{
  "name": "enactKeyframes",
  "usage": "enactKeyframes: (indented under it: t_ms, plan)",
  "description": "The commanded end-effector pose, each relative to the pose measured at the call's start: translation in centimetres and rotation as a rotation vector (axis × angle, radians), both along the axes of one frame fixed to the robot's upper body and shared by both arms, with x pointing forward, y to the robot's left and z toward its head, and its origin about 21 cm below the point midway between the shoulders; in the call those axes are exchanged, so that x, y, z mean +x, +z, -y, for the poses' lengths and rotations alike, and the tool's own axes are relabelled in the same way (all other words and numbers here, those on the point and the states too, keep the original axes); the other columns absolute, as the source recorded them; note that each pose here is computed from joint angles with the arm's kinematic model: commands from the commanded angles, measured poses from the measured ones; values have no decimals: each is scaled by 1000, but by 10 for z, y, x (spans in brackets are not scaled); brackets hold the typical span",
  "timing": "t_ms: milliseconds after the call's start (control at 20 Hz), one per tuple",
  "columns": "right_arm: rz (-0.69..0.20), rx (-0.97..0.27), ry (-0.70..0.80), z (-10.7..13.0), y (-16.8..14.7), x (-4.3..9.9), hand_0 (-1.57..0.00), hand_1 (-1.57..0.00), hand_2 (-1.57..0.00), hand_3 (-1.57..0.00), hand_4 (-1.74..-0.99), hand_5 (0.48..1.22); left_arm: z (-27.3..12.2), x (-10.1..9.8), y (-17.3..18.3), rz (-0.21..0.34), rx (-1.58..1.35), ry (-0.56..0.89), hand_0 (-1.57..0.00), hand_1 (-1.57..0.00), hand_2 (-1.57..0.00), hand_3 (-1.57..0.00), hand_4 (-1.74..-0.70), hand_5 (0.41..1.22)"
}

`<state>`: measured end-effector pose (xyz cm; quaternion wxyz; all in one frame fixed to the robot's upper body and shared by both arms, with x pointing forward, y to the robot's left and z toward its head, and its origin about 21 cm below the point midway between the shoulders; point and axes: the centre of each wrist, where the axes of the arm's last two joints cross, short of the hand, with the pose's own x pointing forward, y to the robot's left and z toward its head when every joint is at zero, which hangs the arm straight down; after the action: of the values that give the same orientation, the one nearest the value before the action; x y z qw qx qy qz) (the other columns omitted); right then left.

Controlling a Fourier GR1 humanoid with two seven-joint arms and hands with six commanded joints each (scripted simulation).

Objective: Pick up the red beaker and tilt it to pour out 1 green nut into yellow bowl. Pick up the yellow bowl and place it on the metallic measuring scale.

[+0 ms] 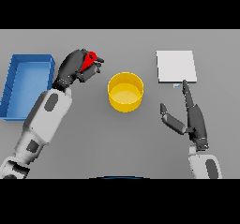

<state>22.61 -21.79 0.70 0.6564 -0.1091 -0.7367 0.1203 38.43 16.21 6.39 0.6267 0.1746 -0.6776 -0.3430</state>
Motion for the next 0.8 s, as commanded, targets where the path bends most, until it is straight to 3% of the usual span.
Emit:
enactKeyframes:
  t_ms: [0,200,450,550,600,750]
  plan:
    - [7,4,11,-1,1,-1,1,1,1,1,-1254,683,3,1,4,16,66,-8,-1568,-1568,-1568,-1567,-1737,1128]
    - [1,18,10,-3,4,0,1,1,1,1,-1256,690,22,2,11,73,379,-82,-1570,-1570,-1570,-1569,-1739,1127]
    - [12,14,17,-3,6,-3,1,1,1,1,-1274,704,36,9,22,152,673,-160,-1571,-1571,-1571,-1570,-1740,1190]
    - [18,25,16,-5,5,-5,1,1,1,1,-1284,705,38,14,30,174,774,-207,-1571,-1571,-1571,-1571,-1649,1201]
    - [0,32,11,-7,3,-2,1,1,1,1,-1283,702,43,13,30,187,819,-234,-1571,-1571,-1571,-1571,-1666,1205]
    - [-1,61,6,-7,0,-1,1,1,1,1,-1288,685,54,16,40,193,984,-326,-1571,-1571,-1571,-1327,-1695,1213]
